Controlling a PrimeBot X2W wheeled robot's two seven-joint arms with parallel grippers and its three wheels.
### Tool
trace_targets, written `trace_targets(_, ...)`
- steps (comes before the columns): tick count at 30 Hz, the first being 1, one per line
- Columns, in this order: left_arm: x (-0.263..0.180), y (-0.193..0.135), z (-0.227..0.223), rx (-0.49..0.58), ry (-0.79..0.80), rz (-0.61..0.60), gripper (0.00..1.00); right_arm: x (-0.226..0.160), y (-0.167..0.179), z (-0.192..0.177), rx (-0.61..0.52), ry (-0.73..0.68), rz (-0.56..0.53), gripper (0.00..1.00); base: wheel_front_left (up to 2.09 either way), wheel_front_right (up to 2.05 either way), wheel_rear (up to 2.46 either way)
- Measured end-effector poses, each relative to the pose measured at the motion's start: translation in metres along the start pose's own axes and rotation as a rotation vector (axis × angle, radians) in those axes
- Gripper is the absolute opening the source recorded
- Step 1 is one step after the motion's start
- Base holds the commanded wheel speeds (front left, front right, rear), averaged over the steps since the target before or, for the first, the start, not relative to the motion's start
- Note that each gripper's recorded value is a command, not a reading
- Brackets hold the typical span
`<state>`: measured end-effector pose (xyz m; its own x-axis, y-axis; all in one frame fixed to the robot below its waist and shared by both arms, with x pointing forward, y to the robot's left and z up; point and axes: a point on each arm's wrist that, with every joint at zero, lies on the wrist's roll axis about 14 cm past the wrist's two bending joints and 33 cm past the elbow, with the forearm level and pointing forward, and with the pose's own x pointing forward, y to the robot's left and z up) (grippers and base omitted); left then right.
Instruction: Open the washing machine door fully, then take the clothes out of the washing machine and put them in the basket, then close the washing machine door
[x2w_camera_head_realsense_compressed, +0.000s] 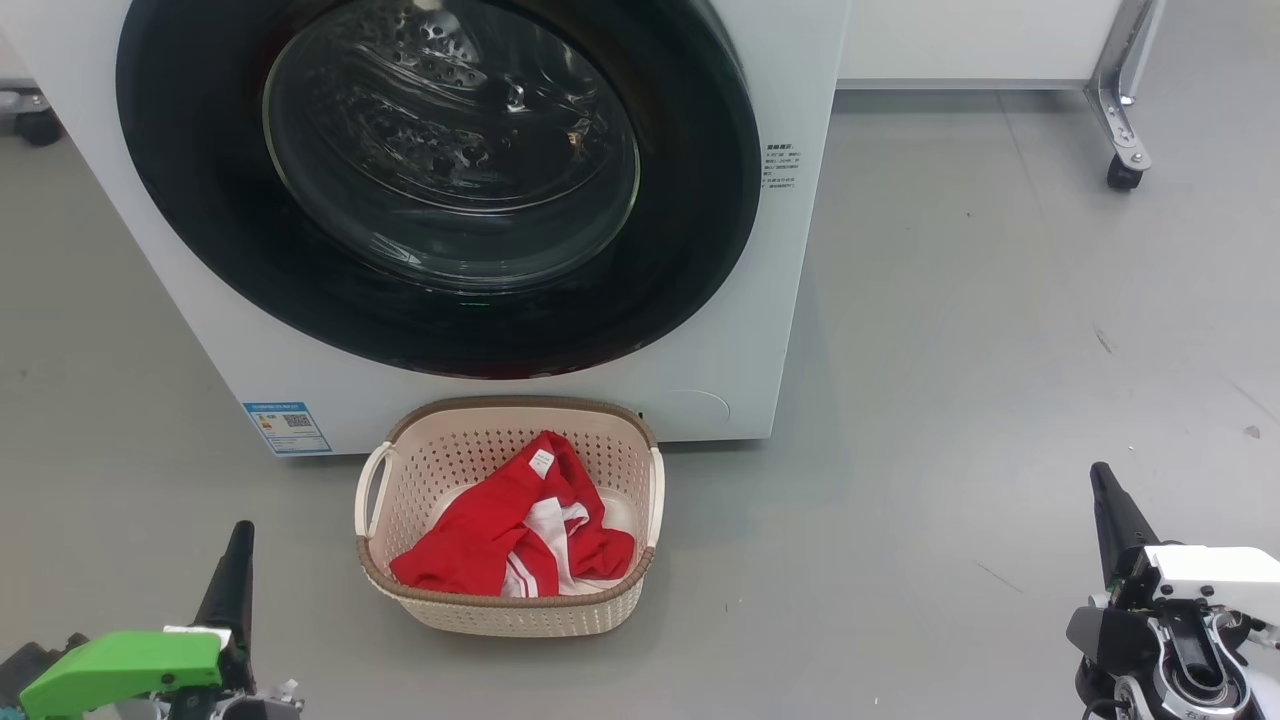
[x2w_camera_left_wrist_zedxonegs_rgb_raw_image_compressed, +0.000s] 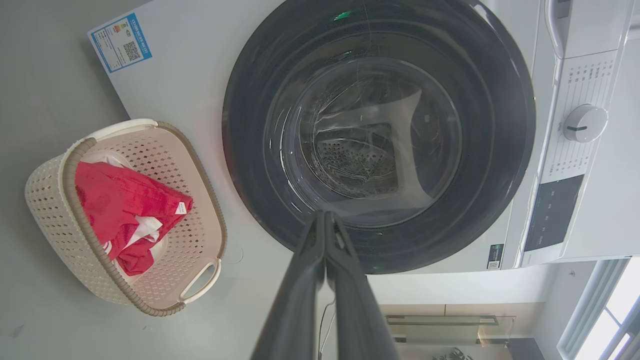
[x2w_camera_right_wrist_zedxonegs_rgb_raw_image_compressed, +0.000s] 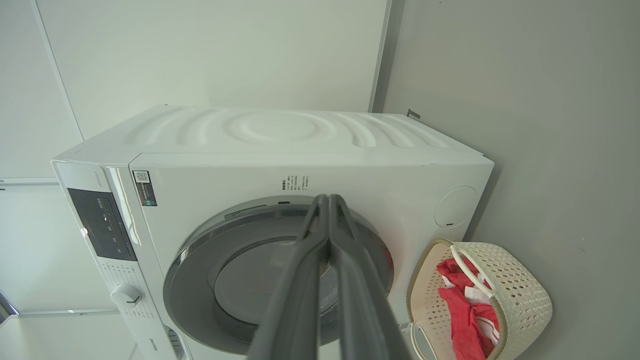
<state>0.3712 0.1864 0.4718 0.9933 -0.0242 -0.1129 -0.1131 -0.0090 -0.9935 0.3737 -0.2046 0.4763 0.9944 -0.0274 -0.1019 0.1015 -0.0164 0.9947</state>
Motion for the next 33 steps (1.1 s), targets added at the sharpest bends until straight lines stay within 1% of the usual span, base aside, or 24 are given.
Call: trace_targets(33, 0.0006, -0.0006, -0.0006, -0.001, 0.004, -0.002, 0.0, -0.0001, 0.0001, 0.0007, 0.001, -0.003, 0.003, 0.0, 0.0, 0.0, 0.0)
